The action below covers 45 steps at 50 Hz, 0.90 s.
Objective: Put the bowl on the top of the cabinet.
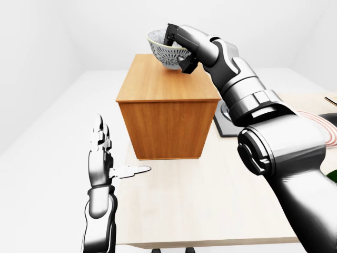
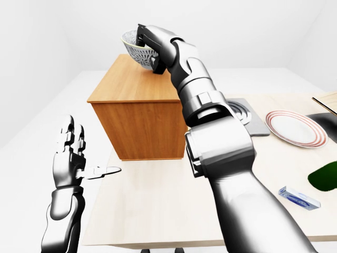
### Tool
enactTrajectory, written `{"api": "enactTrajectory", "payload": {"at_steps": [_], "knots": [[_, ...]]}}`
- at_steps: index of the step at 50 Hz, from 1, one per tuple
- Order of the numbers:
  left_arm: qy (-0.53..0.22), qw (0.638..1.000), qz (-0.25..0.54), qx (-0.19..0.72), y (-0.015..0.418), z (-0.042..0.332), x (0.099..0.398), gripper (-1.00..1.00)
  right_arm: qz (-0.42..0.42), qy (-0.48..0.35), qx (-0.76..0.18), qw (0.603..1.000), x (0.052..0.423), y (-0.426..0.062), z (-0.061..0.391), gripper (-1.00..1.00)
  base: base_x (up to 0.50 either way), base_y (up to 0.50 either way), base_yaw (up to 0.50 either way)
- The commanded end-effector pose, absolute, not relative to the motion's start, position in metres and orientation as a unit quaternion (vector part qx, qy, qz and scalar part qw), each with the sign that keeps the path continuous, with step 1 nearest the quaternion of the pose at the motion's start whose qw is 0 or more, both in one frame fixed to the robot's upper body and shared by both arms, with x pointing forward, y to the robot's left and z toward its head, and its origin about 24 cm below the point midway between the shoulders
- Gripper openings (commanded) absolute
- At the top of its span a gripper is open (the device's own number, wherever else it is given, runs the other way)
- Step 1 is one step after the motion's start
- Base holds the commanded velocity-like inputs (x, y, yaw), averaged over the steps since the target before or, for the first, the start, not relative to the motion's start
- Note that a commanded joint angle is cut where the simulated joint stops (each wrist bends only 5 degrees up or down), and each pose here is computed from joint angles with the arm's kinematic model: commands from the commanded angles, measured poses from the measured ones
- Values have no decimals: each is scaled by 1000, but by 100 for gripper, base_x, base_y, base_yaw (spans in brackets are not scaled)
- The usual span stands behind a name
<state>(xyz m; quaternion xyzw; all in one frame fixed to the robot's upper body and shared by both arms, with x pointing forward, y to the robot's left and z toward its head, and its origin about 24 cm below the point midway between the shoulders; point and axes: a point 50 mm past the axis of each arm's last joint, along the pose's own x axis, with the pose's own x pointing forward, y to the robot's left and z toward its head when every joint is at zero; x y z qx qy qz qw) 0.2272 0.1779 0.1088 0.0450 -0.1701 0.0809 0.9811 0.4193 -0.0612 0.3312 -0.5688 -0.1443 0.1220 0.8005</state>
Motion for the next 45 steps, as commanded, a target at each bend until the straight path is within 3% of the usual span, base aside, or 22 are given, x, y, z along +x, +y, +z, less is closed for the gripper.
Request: {"api": "enactTrajectory", "payload": {"at_steps": [1,18,19,20,21,37,45], "knots": [[-167,982,79,45,178,108,227,100,127,-149,-579,791,419,-52,325,-100,0,0,0],[-167,982,77,45,178,107,227,100,141,-134,-585,788,420,-52,316,-100,0,0,0],[-168,982,77,45,178,108,227,100,141,-135,-582,789,420,-51,316,-42,0,0,0],[-167,982,77,45,178,107,227,100,149,-132,-576,792,420,-51,317,63,0,0,0],[-165,982,77,45,178,107,228,100,146,-133,-581,790,420,-52,317,100,0,0,0],[-164,982,78,44,178,106,228,100,145,-131,-588,785,419,-53,322,100,0,0,0],[-166,982,78,45,178,107,229,100,95,-164,-603,775,405,-73,387,100,0,0,0]]}}
